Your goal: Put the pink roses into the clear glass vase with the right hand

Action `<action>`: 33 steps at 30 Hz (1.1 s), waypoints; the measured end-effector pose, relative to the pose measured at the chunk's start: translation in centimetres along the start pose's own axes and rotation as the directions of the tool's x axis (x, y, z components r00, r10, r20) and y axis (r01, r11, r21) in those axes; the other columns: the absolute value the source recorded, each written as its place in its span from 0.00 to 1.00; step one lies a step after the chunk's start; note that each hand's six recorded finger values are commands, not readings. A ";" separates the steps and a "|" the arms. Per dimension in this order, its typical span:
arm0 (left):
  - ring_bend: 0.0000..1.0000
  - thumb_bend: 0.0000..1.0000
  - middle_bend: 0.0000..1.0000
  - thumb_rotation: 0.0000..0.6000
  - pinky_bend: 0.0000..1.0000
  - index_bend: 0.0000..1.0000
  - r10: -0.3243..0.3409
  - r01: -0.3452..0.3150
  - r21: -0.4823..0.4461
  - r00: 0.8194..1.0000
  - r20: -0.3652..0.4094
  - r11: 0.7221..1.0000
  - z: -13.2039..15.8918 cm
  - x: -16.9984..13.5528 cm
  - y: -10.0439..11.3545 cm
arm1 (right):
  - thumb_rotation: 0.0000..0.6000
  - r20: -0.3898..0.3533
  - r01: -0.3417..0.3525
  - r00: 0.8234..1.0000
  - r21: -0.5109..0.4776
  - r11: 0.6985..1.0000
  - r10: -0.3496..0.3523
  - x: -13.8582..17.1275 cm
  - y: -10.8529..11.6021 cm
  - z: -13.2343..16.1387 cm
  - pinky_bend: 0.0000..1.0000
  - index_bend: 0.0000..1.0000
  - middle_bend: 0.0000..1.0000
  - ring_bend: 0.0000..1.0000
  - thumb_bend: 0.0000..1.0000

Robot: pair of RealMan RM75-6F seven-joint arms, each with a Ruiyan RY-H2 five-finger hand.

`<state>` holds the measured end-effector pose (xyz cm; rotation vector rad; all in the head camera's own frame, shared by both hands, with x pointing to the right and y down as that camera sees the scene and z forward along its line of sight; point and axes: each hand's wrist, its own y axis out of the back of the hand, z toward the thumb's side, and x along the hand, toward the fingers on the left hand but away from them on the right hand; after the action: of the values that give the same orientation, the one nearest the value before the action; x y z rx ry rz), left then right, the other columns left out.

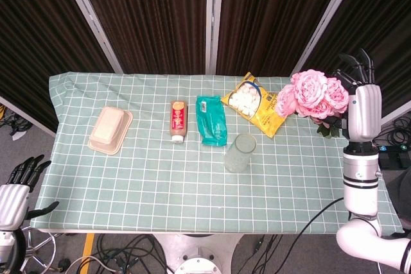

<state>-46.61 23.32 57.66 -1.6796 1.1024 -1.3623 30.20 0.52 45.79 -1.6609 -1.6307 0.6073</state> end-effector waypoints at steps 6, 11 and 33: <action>0.00 0.09 0.03 1.00 0.12 0.12 -0.002 0.002 -0.004 1.000 -0.017 1.000 -0.6 -0.1 0.1 | 1.00 0.010 0.044 0.999 -0.330 0.943 -0.043 1.1 -1.5 1.3 0.01 0.59 0.55 0.17 0.11; 0.00 0.09 0.03 1.00 0.12 0.12 -0.009 0.009 -0.007 1.000 -0.018 1.000 -0.7 -0.1 -0.3 | 1.00 0.015 0.017 1.000 -0.473 0.881 -0.011 1.6 -2.7 1.8 0.00 0.59 0.55 0.17 0.11; 0.00 0.09 0.03 1.00 0.12 0.12 -0.003 0.002 -0.005 1.000 -0.029 1.000 -1.4 -0.4 0.0 | 1.00 0.007 -0.085 0.992 -0.705 0.704 0.127 2.8 -8.5 -0.4 0.02 0.59 0.55 0.17 0.11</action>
<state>-48.03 23.69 57.79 -1.6697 1.1211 -1.3909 25.26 2.69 52.89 -2.3094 -1.9601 0.0462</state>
